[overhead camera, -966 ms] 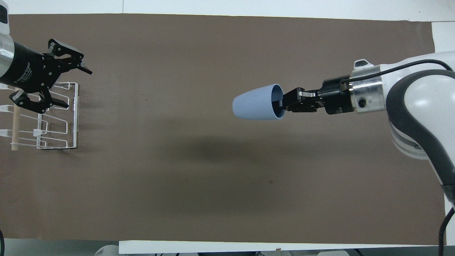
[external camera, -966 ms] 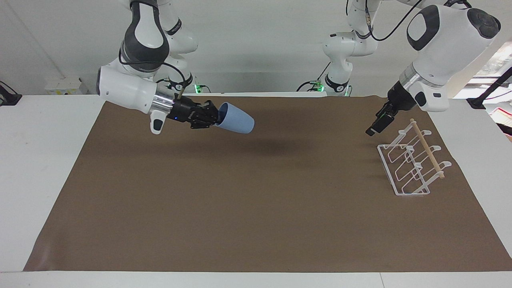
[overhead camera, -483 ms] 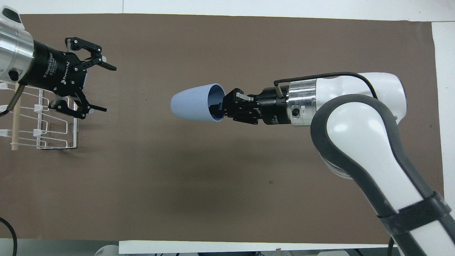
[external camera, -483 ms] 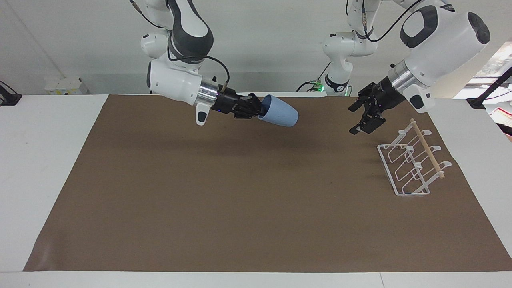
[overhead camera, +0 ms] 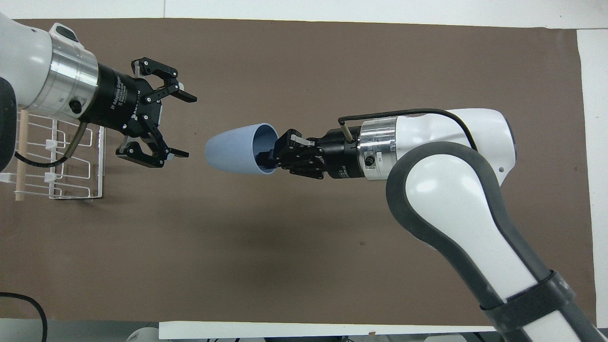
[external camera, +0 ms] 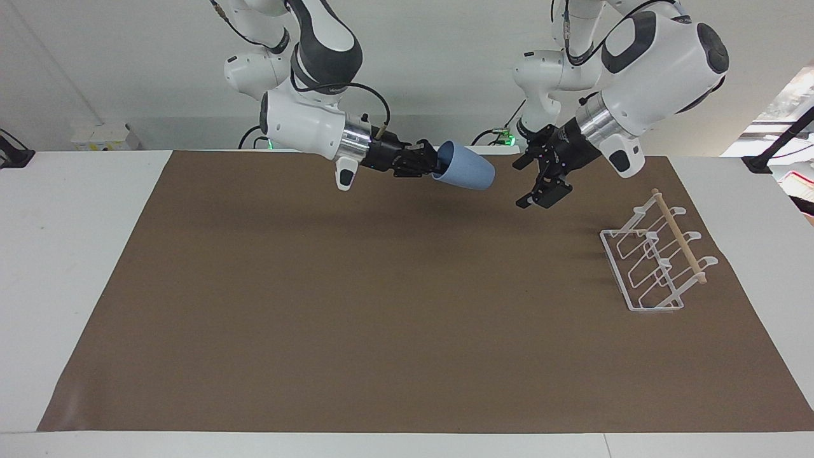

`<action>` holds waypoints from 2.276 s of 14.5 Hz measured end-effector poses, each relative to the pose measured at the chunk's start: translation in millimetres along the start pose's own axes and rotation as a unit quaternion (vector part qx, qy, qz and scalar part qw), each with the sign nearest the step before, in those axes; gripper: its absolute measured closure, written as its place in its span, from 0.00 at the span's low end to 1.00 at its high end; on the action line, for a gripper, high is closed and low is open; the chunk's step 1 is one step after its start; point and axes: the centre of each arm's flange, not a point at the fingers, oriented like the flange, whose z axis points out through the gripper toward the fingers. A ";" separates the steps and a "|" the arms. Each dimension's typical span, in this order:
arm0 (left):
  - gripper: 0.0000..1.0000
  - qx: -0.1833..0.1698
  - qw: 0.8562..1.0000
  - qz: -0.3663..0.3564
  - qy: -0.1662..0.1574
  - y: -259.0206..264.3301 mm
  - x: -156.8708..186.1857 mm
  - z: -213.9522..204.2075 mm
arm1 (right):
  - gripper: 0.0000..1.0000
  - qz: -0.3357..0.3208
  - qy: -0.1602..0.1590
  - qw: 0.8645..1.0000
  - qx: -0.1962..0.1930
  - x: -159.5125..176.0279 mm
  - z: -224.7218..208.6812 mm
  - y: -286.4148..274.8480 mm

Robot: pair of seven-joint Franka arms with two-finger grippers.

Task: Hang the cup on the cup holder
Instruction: 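Grasp the cup with the left gripper while the right gripper releases it, then carry the cup with the left gripper to the rack while the right gripper withdraws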

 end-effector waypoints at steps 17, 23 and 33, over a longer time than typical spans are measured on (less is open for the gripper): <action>0.26 0.018 1.000 -0.009 0.009 -25.9 -20.5 33.3 | 0.83 0.002 0.009 1.000 -0.004 -5.8 14.1 0.5; 0.26 -0.014 0.984 0.004 0.176 -14.8 31.7 19.3 | 0.16 -0.074 0.080 0.990 -0.087 23.3 -66.0 -4.0; 0.26 0.022 0.778 0.074 0.624 14.3 99.6 51.1 | 0.00 -0.156 0.067 0.868 -0.466 33.4 -285.4 50.6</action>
